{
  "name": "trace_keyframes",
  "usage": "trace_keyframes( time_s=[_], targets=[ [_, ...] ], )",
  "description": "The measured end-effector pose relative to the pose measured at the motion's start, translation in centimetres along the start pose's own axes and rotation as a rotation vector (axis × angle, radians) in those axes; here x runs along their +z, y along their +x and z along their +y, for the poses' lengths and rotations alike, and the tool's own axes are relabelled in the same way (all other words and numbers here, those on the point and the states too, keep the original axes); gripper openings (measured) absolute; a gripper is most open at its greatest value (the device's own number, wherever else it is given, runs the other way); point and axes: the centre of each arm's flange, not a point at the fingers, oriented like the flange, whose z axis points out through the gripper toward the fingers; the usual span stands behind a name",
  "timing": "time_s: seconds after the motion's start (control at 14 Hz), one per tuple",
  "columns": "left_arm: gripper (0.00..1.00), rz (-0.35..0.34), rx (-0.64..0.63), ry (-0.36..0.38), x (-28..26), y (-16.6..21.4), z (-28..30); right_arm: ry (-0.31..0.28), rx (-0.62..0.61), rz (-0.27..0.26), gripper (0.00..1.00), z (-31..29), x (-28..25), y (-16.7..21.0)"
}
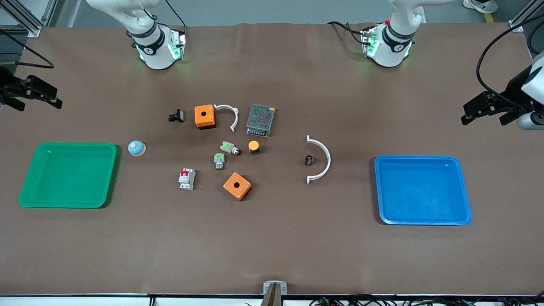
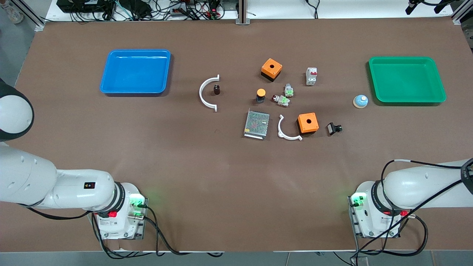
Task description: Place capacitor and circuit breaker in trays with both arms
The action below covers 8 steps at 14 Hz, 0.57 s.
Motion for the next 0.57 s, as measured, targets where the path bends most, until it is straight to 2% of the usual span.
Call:
trace_keyframes(
  time_s=[0.36,0.57],
  targets=[
    [1.0,-0.002,0.0,0.0,0.0,0.0,0.0,0.0,0.0,0.0,1.0,0.0,0.0,0.0],
    [1.0,-0.035,-0.003,0.001,1.5,0.4,-0.2,0.0,0.0,0.001,1.0,0.0,0.0,0.0]
  ],
)
